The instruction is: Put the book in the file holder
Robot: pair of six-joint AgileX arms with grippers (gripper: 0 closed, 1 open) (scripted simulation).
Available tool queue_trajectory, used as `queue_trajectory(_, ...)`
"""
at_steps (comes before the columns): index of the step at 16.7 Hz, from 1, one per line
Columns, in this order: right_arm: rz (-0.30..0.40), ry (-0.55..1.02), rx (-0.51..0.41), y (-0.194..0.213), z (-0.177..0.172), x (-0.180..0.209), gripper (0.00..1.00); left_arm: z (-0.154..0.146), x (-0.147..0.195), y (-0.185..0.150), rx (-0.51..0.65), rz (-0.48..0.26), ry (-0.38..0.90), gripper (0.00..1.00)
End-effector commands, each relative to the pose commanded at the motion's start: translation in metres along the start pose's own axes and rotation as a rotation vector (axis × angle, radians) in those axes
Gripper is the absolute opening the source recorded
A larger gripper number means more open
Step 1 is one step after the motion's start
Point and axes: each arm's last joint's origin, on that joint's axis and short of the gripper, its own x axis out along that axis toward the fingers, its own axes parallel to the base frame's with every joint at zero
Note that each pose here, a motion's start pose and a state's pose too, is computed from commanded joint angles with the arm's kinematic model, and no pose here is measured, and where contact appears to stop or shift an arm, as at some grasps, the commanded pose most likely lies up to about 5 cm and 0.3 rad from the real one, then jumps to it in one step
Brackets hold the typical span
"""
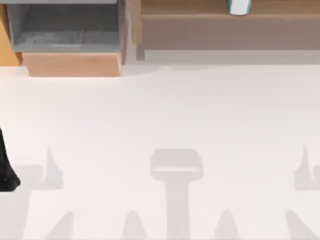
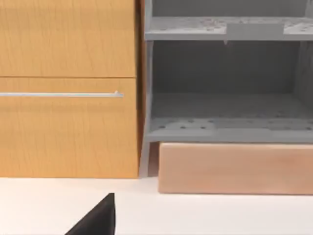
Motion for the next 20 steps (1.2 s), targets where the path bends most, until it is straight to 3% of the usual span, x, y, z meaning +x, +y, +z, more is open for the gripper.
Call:
queue_trajectory(5, 0.0, 0.0, 0.0, 0.0, 0.0, 0.0, 1.0, 0.011, 0.001, -0.002, 0.0, -0.002, -0.004, 1.0)
queue_trajectory(11, 0.0, 0.0, 0.0, 0.0, 0.0, 0.0, 1.0, 0.085, 0.02, -0.015, -0.003, -0.008, -0.025, 1.0)
queue_trajectory(16, 0.0, 0.0, 0.0, 0.0, 0.0, 0.0, 1.0, 0.17, 0.082, -0.052, -0.014, -0.011, -0.04, 1.0)
queue_trajectory(20, 0.0, 0.0, 0.0, 0.0, 0.0, 0.0, 1.0, 0.212, 0.16, -0.118, -0.024, -0.015, -0.043, 1.0)
